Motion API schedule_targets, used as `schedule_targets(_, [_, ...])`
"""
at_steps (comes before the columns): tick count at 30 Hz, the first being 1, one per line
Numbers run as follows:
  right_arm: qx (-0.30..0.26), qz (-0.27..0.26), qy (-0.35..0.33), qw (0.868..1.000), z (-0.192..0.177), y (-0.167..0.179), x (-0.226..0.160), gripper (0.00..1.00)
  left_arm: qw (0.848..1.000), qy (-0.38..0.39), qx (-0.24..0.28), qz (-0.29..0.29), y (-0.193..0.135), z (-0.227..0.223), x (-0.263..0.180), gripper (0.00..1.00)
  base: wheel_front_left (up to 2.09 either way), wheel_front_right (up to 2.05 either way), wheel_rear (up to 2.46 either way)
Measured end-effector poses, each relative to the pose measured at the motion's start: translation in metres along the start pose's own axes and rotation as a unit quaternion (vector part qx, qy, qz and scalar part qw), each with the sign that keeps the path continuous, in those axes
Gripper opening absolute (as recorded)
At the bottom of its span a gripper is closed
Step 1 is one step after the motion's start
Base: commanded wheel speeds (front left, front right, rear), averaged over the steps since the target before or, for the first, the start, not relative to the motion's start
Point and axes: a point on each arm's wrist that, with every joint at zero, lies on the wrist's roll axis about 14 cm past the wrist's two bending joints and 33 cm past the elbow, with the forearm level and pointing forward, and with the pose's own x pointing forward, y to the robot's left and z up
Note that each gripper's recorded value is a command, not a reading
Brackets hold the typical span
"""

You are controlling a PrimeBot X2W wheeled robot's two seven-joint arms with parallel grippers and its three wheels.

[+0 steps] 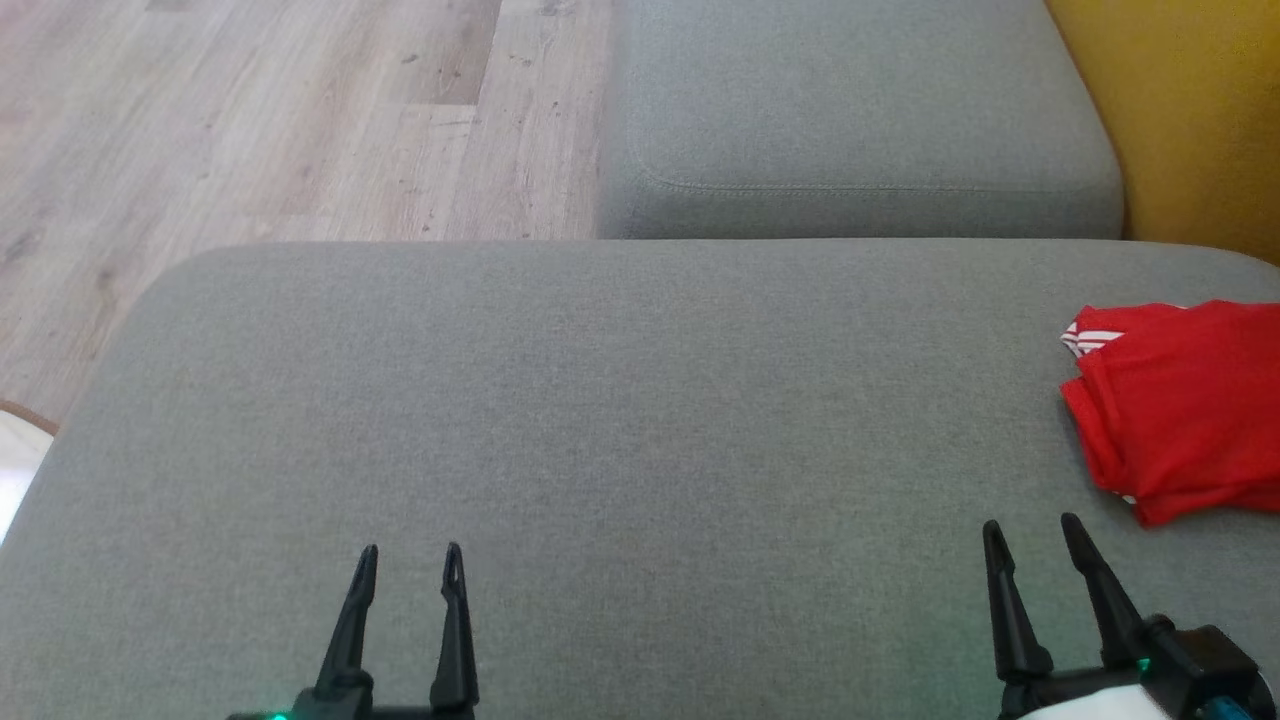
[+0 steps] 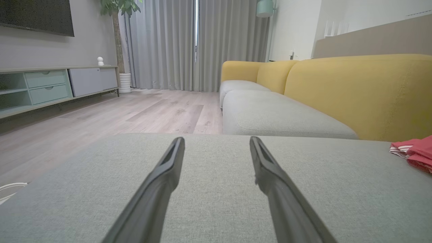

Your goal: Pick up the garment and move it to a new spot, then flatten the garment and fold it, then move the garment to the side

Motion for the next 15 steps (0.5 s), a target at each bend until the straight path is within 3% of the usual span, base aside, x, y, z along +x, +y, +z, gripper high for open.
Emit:
schedule_targets(4, [0.000, -0.002, -0.006, 1.000, 0.004, -0.001, -0.001, 1.00, 1.000, 0.004, 0.002, -0.008, -0.003, -0.003, -0.003, 1.00, 0.00, 0.00, 0.00])
schedule_targets(5, [0.001, -0.002, -0.001, 1.000, 0.000, -0.001, -0.002, 0.00, 1.000, 0.011, 0.002, -0.008, -0.002, -0.007, -0.004, 0.00, 0.00, 0.00, 0.00])
schedule_targets(10, [0.007, -0.009, 0.056, 0.998, -0.035, -0.002, -0.016, 0.00, 0.997, 0.072, 0.006, 0.000, 0.002, -0.044, -0.023, 0.00, 0.00, 0.00, 0.00])
schedule_targets(15, [0.026, -0.019, 0.074, 0.997, -0.045, -0.006, -0.022, 0.00, 0.995, 0.096, -0.012, 0.008, 0.005, -0.056, -0.029, 0.00, 0.00, 0.00, 0.00])
